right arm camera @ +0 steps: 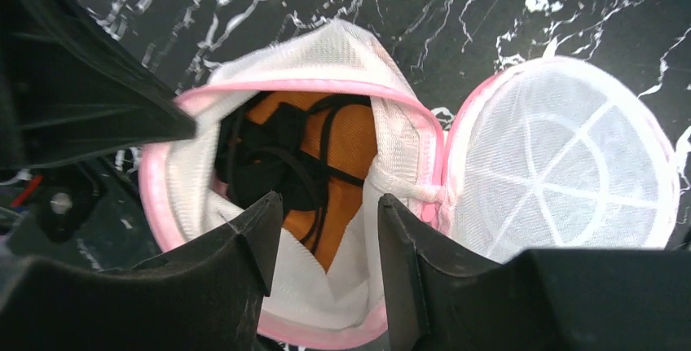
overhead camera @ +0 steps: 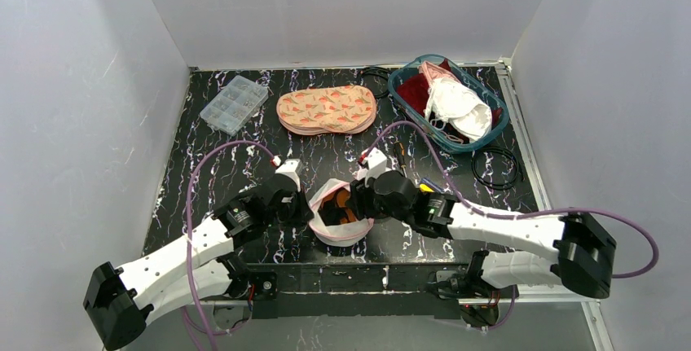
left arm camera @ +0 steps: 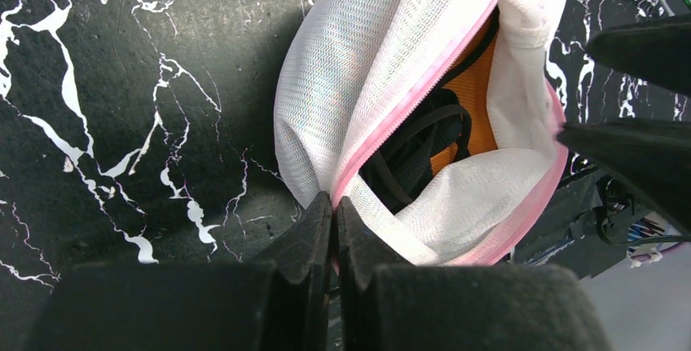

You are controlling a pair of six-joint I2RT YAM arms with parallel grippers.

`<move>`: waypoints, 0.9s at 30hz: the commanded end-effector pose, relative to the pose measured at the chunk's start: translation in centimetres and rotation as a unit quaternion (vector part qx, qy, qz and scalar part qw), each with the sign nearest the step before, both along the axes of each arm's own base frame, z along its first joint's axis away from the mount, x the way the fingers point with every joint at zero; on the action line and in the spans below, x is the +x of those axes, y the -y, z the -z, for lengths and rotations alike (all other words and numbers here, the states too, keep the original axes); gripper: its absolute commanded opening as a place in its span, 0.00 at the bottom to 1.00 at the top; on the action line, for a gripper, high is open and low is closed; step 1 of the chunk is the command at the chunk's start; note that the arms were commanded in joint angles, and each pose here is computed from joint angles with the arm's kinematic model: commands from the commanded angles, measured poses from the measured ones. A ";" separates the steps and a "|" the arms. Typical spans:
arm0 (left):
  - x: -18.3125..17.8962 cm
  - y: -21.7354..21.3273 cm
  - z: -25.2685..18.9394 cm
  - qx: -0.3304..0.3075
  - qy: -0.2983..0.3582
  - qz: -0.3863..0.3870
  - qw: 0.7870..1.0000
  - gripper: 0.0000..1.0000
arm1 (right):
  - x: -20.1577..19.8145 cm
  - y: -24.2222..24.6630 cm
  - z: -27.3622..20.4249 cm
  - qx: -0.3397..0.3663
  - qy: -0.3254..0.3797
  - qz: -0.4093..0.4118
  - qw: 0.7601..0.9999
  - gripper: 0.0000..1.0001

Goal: Unzip the laundry bag and remove the bra
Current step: Adjust the laundry bag at the center of the board.

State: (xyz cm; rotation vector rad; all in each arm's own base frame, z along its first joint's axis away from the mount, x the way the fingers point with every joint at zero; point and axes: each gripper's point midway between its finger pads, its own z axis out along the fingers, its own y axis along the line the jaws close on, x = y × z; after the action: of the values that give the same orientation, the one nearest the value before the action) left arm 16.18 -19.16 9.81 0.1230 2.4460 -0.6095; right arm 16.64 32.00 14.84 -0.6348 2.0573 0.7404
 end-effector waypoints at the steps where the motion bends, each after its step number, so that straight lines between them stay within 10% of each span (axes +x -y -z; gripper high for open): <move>1: -0.2 -0.8 0.6 0.011 -0.003 -0.011 1.000 0.00 | 0.0 -0.7 2.2 -0.020 0.021 -0.003 1.000 0.53; 27: 1.8 -3.5 2.2 0.114 0.009 -0.059 0.992 0.00 | -7.9 0.6 7.7 -0.035 -0.028 -0.041 0.998 0.45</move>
State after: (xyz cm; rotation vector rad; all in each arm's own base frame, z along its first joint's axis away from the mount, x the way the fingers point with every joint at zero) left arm 17.33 -16.72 7.01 0.0780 2.4919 -0.3662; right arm 9.52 30.37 6.55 -0.7732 2.1444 0.6860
